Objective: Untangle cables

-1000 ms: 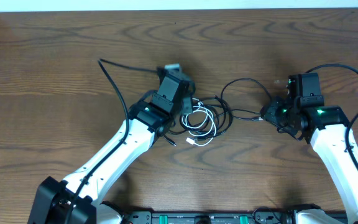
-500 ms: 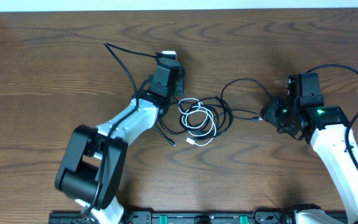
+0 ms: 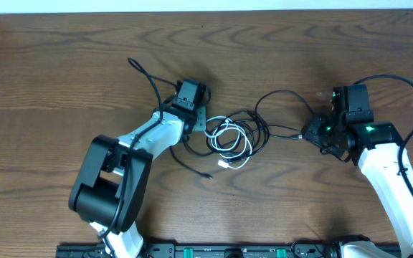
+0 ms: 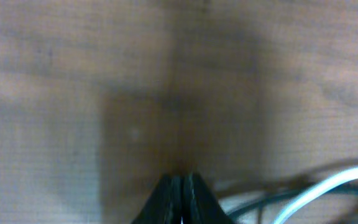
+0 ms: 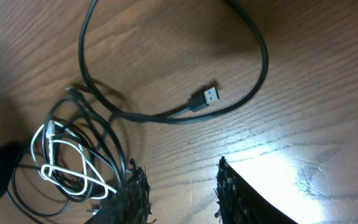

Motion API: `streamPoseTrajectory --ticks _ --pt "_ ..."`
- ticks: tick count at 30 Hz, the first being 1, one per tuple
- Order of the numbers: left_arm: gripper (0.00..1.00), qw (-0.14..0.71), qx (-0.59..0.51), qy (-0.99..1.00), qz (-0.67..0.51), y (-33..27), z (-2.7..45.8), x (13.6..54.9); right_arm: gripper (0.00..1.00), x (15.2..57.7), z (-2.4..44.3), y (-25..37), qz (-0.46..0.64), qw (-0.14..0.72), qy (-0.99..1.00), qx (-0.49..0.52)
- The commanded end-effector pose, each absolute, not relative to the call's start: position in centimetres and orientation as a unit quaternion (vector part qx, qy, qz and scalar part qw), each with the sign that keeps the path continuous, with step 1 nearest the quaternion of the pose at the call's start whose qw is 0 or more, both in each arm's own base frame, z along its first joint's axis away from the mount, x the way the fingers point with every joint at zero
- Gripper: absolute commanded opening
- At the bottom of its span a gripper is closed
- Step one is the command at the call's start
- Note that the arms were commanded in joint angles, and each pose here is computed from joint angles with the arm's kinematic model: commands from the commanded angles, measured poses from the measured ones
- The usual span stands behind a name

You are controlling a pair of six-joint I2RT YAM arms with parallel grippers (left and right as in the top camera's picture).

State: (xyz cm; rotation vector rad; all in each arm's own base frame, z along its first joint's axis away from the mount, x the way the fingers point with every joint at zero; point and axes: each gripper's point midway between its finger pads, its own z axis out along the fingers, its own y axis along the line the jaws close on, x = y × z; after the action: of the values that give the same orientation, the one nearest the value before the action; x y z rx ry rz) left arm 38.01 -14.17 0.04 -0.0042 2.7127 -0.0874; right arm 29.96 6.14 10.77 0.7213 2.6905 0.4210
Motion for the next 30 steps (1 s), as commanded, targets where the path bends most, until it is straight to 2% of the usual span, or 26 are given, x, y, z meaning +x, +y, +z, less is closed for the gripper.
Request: streamPoseTrajectory --ticks 1,8,13,18,24,30 --pt "0.07 0.186 -0.028 0.981 -0.040 -13.9 1.4 36.1 0.34 30.0 10.8 6.0 0.144 0.163 0.942 0.256" --pt "0.07 0.181 -0.007 0.972 -0.148 -17.1 5.7 34.6 0.37 29.9 10.8 6.7 0.151 0.160 0.944 0.248" --pt "0.07 0.187 -0.019 0.970 -0.154 -17.1 6.4 34.8 0.44 29.4 11.2 9.9 0.197 0.143 0.947 0.209" --pt "0.08 0.211 -0.052 0.962 -0.166 -16.2 8.1 35.7 0.40 28.9 12.1 14.4 0.251 0.129 0.940 0.192" --pt "0.07 0.258 -0.075 0.947 -0.175 -14.2 11.6 36.7 0.42 29.9 13.2 19.7 0.287 0.174 0.935 0.115" --pt "0.08 0.298 -0.095 0.932 -0.182 -12.3 14.6 37.2 0.41 30.8 11.9 24.1 0.312 0.184 0.930 0.065"
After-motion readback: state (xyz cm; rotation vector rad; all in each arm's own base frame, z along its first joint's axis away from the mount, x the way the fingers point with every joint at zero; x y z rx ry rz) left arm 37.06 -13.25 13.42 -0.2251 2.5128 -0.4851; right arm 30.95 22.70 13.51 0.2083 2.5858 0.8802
